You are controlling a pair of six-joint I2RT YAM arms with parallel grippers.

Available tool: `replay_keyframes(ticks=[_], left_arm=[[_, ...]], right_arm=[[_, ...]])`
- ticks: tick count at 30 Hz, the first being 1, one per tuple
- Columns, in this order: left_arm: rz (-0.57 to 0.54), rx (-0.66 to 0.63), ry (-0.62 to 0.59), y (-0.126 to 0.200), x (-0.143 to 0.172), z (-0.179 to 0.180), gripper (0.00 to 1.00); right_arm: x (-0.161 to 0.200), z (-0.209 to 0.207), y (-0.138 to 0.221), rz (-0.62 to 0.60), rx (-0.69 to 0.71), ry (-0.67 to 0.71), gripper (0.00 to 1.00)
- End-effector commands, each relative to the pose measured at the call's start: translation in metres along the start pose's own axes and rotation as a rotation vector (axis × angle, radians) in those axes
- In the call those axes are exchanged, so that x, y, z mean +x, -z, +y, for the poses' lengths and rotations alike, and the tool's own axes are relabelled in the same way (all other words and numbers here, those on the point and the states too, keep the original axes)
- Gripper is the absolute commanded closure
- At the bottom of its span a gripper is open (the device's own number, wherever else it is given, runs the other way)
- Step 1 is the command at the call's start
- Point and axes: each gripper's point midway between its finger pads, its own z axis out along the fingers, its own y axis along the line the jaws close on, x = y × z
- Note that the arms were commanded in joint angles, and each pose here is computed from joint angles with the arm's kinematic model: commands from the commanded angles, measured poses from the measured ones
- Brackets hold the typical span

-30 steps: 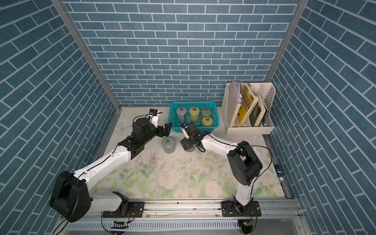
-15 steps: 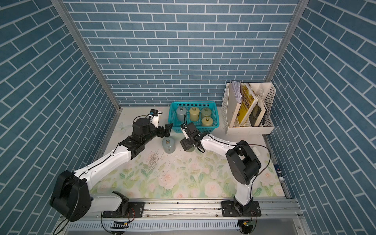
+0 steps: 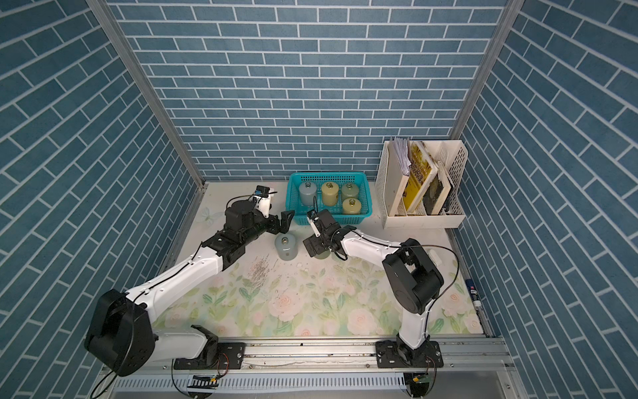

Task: Take the tea canister out of the basket
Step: Place the tea canister at the center of the board, then pick up the tea canister from the basket.

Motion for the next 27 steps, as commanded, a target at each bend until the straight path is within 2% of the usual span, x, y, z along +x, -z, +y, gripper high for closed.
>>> replay_keyframes(ticks=[1, 8, 12, 17, 20, 27], left_arm=[[-0.009, 0.029, -0.009, 0.004, -0.007, -0.008, 0.00], [-0.068, 0.101, 0.039, 0.013, -0.027, -0.022, 0.00], [-0.074, 0.100, 0.043, 0.011, -0.027, -0.022, 0.00], [-0.028, 0.129, 0.041, -0.002, -0.018, -0.032, 0.00], [-0.027, 0.140, 0.032, -0.006, -0.016, -0.039, 0.00], [0.048, 0.137, -0.005, -0.029, 0.006, -0.052, 0.00]], right_arm=[[-0.030, -0.003, 0.027, -0.097, 0.023, -0.010, 0.00], [-0.083, -0.024, 0.082, -0.228, 0.061, -0.031, 0.00], [-0.093, -0.076, 0.095, -0.227, 0.172, -0.126, 0.00], [-0.083, -0.140, 0.080, -0.123, 0.281, -0.252, 0.00], [-0.081, -0.160, 0.065, -0.087, 0.300, -0.282, 0.00], [-0.080, -0.196, 0.029, -0.018, 0.342, -0.326, 0.00]])
